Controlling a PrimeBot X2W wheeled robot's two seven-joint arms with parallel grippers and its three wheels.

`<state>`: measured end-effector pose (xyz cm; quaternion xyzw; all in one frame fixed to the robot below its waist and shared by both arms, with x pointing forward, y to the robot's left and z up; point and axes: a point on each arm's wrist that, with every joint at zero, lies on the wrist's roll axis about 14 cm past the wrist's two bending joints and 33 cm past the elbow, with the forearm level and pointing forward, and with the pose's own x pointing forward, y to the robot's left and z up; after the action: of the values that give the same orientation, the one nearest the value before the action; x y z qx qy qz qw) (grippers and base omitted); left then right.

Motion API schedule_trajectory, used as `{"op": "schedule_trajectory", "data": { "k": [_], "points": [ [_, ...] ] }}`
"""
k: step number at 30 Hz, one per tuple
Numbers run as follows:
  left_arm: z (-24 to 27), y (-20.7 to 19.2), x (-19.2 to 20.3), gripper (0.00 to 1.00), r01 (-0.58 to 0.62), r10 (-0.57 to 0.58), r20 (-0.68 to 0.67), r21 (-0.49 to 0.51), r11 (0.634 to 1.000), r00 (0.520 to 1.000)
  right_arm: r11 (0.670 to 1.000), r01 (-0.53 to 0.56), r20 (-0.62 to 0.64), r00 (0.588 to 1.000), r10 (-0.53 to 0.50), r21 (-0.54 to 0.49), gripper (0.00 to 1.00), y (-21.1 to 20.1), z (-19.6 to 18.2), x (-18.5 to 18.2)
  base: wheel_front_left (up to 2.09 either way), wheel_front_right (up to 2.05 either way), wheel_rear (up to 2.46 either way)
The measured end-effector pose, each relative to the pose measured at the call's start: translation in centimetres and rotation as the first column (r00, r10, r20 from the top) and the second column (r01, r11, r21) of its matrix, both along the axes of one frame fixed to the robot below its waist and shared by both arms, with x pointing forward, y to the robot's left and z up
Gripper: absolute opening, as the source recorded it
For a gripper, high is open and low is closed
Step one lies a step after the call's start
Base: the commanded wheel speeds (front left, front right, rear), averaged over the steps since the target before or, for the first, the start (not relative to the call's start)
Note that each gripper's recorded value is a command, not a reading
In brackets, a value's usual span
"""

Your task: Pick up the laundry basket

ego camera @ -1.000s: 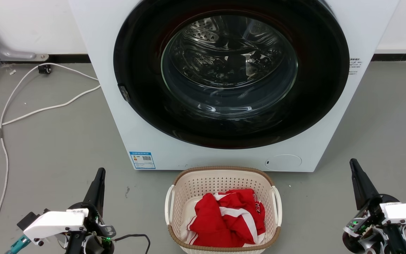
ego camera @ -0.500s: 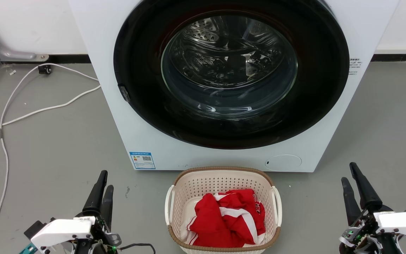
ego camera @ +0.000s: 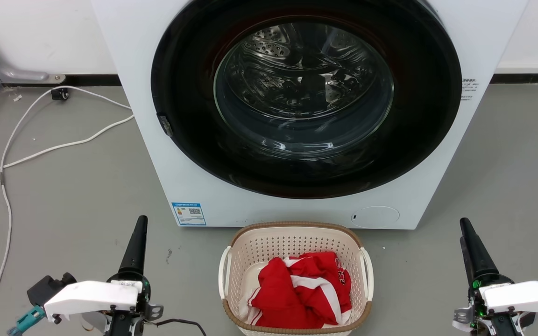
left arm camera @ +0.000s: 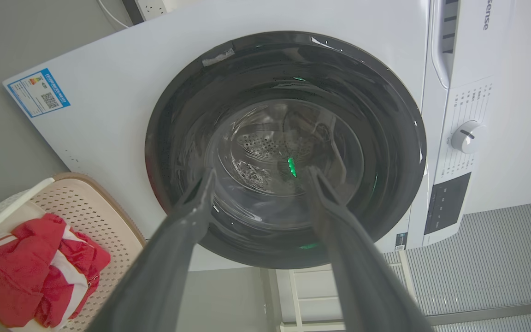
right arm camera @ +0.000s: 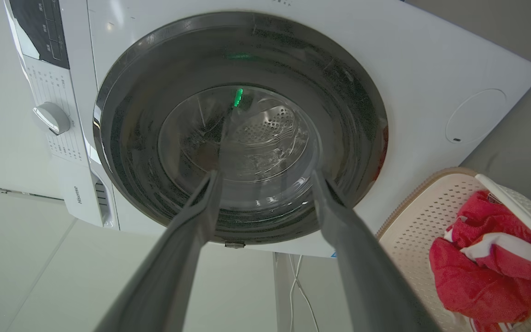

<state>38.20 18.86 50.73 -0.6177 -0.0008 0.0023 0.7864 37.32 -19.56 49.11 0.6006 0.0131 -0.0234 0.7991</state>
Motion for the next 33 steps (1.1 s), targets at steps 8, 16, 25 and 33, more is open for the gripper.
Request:
{"op": "schedule_trajectory", "data": {
  "k": [8, 16, 25, 33],
  "points": [
    [0.8, -0.1, 0.1, 1.00, -0.005, 0.001, 0.024, 0.192, 0.981, 1.000, 0.978, -0.003, 0.024, 1.000, 0.009, -0.209, 1.00, -0.1, 0.9, 0.0, 0.00, 0.00, 0.00],
    [1.2, -0.8, 0.2, 1.00, 0.003, -0.017, 0.034, 0.372, 0.928, 0.999, 0.927, -0.022, 0.042, 0.998, 0.041, -0.375, 1.00, 0.4, 1.8, -0.1, 0.00, 0.00, 0.00],
    [1.3, -1.0, 0.3, 1.00, 0.001, -0.027, 0.042, 0.529, 0.849, 0.999, 0.834, -0.038, 0.043, 0.996, 0.074, -0.550, 1.00, 0.8, 2.4, -0.3, 0.00, 0.00, 0.00],
    [1.2, -1.3, 0.5, 1.00, 0.003, -0.038, 0.041, 0.636, 0.772, 0.998, 0.760, -0.056, 0.022, 0.996, 0.092, -0.648, 1.00, 1.0, 2.3, -0.6, 0.00, 0.00, 0.00]
  ]
}}
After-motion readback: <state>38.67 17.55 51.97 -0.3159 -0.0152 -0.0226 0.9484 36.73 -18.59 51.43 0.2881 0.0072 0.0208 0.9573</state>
